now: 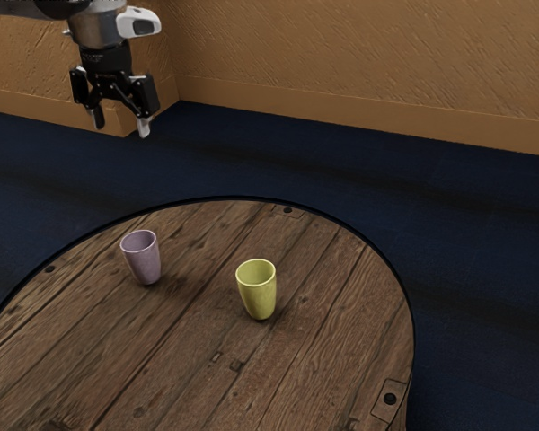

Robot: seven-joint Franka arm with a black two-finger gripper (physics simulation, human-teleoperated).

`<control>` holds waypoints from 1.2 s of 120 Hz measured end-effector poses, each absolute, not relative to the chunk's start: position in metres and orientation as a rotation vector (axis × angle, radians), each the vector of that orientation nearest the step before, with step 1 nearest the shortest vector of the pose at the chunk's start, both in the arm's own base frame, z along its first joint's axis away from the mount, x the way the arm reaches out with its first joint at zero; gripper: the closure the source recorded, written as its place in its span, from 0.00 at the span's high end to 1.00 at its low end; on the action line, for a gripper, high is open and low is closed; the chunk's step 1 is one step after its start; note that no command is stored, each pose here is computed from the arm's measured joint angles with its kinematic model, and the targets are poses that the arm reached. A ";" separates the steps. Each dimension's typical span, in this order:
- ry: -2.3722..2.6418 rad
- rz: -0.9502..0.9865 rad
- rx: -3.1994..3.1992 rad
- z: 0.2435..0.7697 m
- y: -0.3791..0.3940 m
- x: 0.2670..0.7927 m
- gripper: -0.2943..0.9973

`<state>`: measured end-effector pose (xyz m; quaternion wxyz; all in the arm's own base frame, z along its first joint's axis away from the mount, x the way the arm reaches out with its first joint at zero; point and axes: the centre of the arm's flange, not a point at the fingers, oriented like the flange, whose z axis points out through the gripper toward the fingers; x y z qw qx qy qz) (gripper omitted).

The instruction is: Place the right cup onto the left cup

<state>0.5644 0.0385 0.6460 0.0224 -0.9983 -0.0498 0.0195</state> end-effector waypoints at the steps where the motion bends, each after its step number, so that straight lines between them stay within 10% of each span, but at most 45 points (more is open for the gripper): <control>1: -0.153 0.059 -3.094 0.646 0.038 0.564 0.77; 78: -0.003 0.225 -3.127 0.455 0.008 0.672 0.77; 144: 0.139 0.173 -3.185 0.387 -0.075 0.645 0.77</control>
